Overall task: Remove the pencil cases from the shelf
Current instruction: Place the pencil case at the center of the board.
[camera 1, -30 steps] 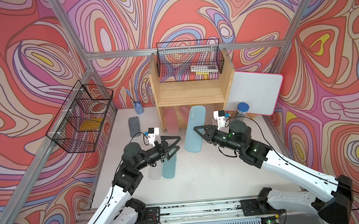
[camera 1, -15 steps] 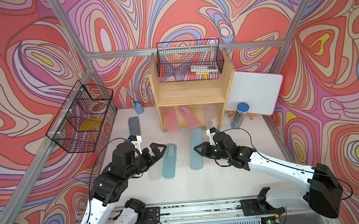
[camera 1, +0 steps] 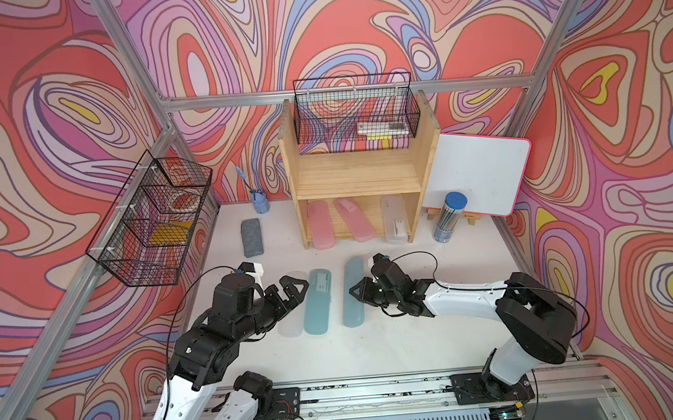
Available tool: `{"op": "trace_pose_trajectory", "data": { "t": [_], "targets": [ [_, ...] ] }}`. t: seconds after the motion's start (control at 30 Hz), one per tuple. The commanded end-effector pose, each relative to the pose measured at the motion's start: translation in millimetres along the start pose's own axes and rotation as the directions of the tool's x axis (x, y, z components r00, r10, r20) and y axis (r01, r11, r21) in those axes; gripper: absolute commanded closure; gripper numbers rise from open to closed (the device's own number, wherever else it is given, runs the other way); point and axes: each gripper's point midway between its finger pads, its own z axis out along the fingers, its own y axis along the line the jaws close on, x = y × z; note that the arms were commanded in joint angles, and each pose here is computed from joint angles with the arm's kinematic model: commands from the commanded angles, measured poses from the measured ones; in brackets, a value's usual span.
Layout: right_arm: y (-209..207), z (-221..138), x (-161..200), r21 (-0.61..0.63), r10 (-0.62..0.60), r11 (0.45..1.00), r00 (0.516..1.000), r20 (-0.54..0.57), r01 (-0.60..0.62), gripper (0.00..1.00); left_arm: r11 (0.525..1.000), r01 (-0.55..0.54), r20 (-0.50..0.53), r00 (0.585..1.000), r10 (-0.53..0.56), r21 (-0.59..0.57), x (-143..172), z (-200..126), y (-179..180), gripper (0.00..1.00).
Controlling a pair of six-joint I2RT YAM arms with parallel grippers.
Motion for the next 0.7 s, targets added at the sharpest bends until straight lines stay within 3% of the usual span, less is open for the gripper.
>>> {"op": "trace_pose_trajectory", "data": {
  "t": [0.0, 0.2, 0.67],
  "targets": [
    [31.3, 10.5, -7.4, -0.094, 0.007, 0.996, 1.000, 0.013, -0.006, 0.77, 1.000, 0.008, 0.010, 1.000, -0.007, -0.026, 0.9, -1.7, 8.1, 0.01],
    [29.6, 33.8, 1.1, -0.080, 0.011, 0.997, 0.999, -0.034, -0.014, 0.77, 1.000, 0.004, 0.008, 1.000, -0.004, -0.031, 1.8, -3.6, 9.0, 0.01],
    [16.4, 50.0, 16.6, -0.054, 0.035, 0.998, 0.995, -0.088, -0.040, 0.77, 0.999, 0.012, 0.016, 1.000, -0.012, -0.041, 2.9, -5.2, 13.5, 0.01]
  ]
}}
